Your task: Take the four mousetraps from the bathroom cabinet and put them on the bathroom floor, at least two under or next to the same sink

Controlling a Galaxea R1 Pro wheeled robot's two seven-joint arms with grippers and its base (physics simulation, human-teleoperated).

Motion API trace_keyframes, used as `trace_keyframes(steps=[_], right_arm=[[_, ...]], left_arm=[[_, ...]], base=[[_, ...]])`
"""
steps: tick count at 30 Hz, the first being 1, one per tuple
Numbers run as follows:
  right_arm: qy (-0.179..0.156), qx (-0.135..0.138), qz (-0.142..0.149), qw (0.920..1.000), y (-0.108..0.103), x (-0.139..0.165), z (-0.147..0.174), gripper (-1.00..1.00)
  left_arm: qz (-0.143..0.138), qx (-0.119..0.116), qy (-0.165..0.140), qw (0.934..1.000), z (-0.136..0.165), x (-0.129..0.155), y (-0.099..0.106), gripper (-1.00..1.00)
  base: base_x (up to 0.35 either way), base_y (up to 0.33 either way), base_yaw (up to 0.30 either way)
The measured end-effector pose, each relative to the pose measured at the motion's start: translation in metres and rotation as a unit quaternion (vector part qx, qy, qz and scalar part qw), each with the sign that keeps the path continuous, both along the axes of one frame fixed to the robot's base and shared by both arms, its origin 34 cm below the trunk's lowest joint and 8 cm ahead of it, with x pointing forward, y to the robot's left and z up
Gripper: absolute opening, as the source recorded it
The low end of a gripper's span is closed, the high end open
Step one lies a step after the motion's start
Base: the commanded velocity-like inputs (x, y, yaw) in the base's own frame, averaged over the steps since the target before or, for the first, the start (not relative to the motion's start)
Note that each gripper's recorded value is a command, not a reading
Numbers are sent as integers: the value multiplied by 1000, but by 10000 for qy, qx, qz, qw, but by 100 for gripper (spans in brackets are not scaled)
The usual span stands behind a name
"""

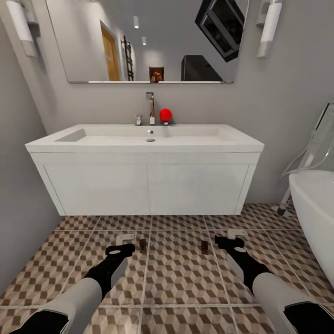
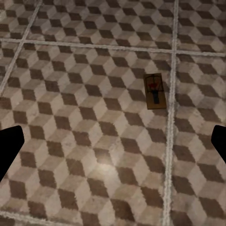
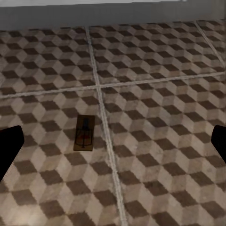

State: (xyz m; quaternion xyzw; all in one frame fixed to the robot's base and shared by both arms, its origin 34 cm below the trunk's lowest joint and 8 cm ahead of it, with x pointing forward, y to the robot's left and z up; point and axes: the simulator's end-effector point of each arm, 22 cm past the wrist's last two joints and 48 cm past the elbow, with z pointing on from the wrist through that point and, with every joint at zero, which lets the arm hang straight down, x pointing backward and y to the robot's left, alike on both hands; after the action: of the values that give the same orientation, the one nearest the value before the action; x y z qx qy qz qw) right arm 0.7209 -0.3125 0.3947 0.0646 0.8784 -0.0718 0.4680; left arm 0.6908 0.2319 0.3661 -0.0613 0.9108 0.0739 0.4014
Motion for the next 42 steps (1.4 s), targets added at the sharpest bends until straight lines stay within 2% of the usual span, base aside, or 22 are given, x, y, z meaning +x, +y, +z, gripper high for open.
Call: trace_keyframes(steps=[12,17,18,24,32,42], right_arm=[[-233,-10,8,9997,0,4,32,100],[-343,-14,0,9994,0,6,46,100],[-353,-17,-8,9994,-1,6,49,100],[-453,-16,-2,9990,-1,7,64,100],[-604,-16,-14,9982,-1,7,85,100],[-817,-19,-16,9967,-2,8,112,100]], left_arm=[[3,-21,-284,9996,32,7,-1,100],[33,-40,-560,9984,50,13,-1,100],[57,-61,-709,9974,57,16,-2,100],[70,-78,-921,9957,75,19,-1,100],[78,-40,-945,9955,85,14,2,100],[81,-30,-1117,9937,108,14,3,100]], base=[[0,0,0],[0,0,0],[0,0,0],[0,0,0],[0,0,0],[0,0,0]])
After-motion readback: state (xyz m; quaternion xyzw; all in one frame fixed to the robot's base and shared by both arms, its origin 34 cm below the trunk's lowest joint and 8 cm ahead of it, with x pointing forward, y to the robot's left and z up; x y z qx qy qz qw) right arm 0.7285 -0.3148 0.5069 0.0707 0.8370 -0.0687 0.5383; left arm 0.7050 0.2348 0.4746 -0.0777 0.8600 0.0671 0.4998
